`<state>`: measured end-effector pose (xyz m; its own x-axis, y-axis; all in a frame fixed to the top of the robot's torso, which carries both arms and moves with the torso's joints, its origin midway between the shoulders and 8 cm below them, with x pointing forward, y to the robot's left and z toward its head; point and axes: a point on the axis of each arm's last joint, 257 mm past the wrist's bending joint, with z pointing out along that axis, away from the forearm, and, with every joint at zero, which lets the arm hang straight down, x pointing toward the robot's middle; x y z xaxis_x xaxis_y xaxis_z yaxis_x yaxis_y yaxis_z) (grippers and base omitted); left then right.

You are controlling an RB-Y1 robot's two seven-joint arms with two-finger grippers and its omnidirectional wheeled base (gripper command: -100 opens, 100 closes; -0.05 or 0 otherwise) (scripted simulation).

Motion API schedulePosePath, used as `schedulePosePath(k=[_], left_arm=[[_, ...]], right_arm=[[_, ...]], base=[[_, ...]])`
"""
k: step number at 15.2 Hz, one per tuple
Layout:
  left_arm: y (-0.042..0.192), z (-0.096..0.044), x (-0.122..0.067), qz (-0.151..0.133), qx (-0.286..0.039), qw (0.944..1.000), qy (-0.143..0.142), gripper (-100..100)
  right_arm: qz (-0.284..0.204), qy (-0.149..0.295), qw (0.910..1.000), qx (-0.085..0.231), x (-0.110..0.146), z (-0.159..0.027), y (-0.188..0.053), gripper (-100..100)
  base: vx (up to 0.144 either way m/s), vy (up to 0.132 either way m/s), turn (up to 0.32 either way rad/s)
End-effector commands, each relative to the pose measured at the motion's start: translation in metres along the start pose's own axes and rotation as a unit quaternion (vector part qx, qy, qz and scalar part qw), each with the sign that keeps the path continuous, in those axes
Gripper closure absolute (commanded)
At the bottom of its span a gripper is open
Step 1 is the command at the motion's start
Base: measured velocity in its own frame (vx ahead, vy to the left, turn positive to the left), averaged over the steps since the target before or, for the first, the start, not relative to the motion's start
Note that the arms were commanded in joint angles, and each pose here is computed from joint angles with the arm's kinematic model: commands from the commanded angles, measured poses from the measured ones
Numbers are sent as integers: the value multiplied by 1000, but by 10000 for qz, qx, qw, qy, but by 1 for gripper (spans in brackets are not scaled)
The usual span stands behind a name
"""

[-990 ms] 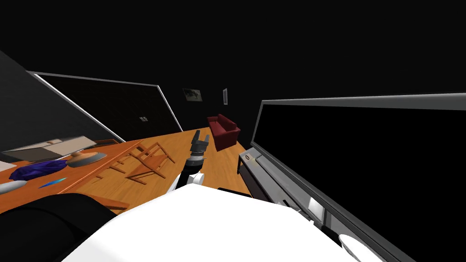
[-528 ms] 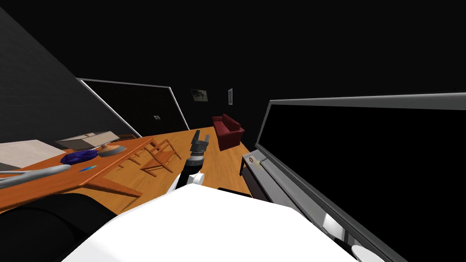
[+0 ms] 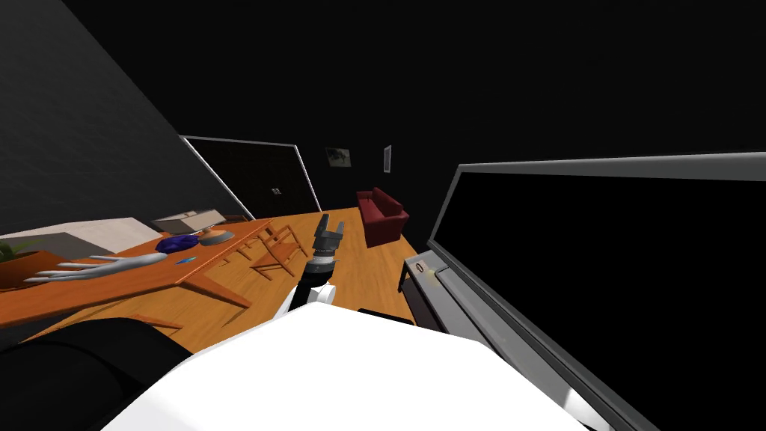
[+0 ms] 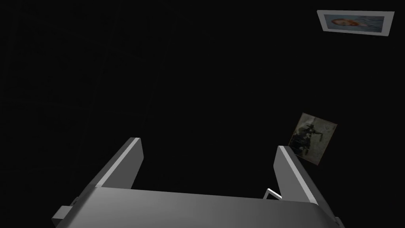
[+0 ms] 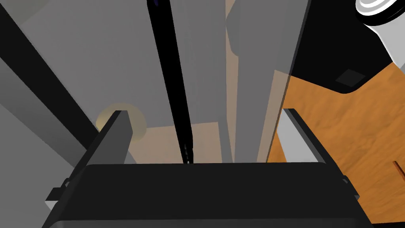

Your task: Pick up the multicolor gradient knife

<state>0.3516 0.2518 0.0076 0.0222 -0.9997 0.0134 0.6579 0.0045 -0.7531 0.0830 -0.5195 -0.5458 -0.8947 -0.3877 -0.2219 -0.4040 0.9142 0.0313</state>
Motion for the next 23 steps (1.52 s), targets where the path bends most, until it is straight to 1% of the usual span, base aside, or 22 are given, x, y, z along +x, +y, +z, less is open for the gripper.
schedulePosePath(k=[1,3,4,6,12,16,20,21,22,23], left_arm=[[0,0,0,0,0,10000,0,0],[0,0,0,0,0,10000,0,0],[0,0,0,0,0,10000,0,0],[0,0,0,1,-1,10000,0,0],[0,0,0,1,-1,10000,0,0],[0,0,0,1,-1,10000,0,0],[0,0,0,1,-1,10000,0,0],[0,0,0,1,-1,10000,0,0],[0,0,0,0,0,10000,0,0],[0,0,0,1,0,10000,0,0]], right_arm=[[-69,308,9995,50,24,-5,-8,-100],[-105,470,9988,75,37,-8,-12,-100],[-82,362,9993,59,29,-7,-10,-100],[-164,389,9991,92,33,-4,-13,-100],[-276,396,9988,96,38,3,-14,-100],[-337,398,9986,70,42,7,-11,-100],[-417,391,9984,-12,47,16,-2,-100],[-374,393,9985,20,46,14,-5,-100],[-393,394,9985,11,46,15,-4,100],[-396,395,9984,10,46,15,-4,100]], base=[[32,7,191],[26,10,131],[14,4,33],[33,0,-71],[53,3,-61],[22,14,-54],[22,24,-74],[10,13,-26],[4,6,-1],[0,0,0]])
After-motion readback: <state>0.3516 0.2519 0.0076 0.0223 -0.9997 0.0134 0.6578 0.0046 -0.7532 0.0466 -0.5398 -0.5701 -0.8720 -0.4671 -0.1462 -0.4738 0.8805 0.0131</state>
